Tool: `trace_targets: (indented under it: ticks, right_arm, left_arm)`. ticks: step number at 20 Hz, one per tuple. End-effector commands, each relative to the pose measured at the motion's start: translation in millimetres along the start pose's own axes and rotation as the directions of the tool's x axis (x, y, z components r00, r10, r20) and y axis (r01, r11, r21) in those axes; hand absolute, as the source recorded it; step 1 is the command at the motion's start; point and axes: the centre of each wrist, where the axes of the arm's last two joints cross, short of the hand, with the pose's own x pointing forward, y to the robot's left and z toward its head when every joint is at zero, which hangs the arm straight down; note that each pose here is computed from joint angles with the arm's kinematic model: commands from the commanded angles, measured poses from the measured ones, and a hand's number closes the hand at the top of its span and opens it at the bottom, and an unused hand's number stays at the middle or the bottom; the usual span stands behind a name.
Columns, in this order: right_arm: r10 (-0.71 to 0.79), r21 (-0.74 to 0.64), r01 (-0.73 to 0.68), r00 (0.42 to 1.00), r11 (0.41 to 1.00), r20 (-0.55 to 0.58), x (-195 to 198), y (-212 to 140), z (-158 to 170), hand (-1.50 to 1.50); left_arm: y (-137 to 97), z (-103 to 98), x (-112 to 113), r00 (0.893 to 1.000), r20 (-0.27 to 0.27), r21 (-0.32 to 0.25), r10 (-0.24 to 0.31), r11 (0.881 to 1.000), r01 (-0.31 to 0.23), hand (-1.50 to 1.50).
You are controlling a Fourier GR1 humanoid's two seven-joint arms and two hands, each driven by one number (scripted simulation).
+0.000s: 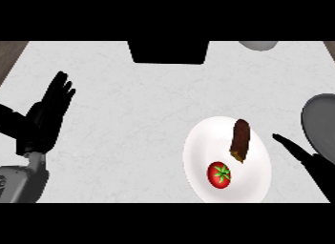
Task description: Pick the tomato from the plate and place it in the pan
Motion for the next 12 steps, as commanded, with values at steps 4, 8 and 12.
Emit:
trace_targets:
  ticks: [4, 8, 12]
  right_arm:
    - [0.107, 0.122, -0.104, 0.994, 0.987, -0.022, 25, 18, -13, -1.5]
    - [0.254, 0.125, -0.246, 0.965, 0.961, -0.058, 60, 31, 3, -1.5]
    - [0.295, 0.105, -0.285, 0.95, 0.953, -0.098, 66, 34, -18, -1.5]
  left_arm:
    - [1, 11, 5, 1.0, 0.015, 0.033, 0.0, 0.999, -0.001, 0.0]
    - [15, 1, 1, 1.0, -0.004, 0.012, 0.014, 1.0, -0.014, 0.0]
    - [8, 4, 4, 1.0, -0.003, 0.018, 0.012, 1.0, -0.012, 0.0]
